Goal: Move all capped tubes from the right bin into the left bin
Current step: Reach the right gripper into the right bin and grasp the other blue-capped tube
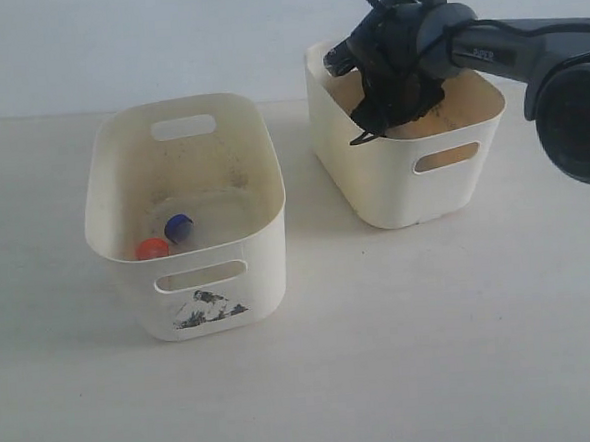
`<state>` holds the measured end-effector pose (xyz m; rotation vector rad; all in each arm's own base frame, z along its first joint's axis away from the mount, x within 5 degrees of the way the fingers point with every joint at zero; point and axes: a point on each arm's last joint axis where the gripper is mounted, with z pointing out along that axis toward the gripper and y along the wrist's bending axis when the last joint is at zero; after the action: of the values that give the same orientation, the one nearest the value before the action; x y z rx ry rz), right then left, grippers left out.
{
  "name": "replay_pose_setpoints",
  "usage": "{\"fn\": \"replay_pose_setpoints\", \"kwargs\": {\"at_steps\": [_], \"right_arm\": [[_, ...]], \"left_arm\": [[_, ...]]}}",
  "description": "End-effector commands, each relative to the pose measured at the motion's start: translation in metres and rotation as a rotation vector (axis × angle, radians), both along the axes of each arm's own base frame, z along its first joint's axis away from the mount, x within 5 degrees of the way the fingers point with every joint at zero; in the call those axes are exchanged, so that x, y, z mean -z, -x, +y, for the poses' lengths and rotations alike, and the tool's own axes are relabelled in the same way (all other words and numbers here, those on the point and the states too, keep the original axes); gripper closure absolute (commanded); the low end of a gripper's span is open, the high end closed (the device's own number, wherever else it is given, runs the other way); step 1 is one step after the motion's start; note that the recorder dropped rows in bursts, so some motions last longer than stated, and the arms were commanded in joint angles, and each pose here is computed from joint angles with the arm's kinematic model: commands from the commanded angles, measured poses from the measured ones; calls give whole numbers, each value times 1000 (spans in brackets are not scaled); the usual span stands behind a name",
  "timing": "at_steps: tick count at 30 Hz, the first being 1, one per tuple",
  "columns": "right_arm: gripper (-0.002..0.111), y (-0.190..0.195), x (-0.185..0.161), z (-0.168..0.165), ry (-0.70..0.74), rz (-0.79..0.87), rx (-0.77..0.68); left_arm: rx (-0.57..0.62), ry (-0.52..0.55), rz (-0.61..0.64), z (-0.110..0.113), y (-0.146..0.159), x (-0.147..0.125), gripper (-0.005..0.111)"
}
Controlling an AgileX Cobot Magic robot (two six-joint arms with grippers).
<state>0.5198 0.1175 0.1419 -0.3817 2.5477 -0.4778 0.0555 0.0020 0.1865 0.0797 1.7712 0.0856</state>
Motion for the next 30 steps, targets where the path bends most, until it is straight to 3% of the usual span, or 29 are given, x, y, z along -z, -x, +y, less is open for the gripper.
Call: {"fn": "replay_pose_setpoints", "kwargs": {"at_steps": [1, 11, 15, 22, 24, 25, 26, 30], "right_arm": [[48, -1, 5, -3, 30, 8, 8], [48, -1, 24, -9, 114, 43, 21], [65, 0, 29, -13, 127, 67, 37], [70, 3, 47, -25, 153, 134, 81], [79, 2, 47, -26, 152, 134, 85], [96, 2, 47, -27, 152, 134, 86], [104, 2, 47, -27, 152, 134, 86], [108, 2, 42, -27, 149, 123, 87]], "left_arm": [[-1, 18, -22, 0, 0, -3, 102], [-1, 18, -22, 0, 0, -3, 102], [-1, 18, -22, 0, 0, -3, 102], [-1, 18, -22, 0, 0, -3, 102], [-1, 18, -22, 0, 0, -3, 102], [-1, 18, -22, 0, 0, -3, 102], [-1, 18, -22, 0, 0, -3, 102], [-1, 18, -22, 0, 0, -3, 102]]}}
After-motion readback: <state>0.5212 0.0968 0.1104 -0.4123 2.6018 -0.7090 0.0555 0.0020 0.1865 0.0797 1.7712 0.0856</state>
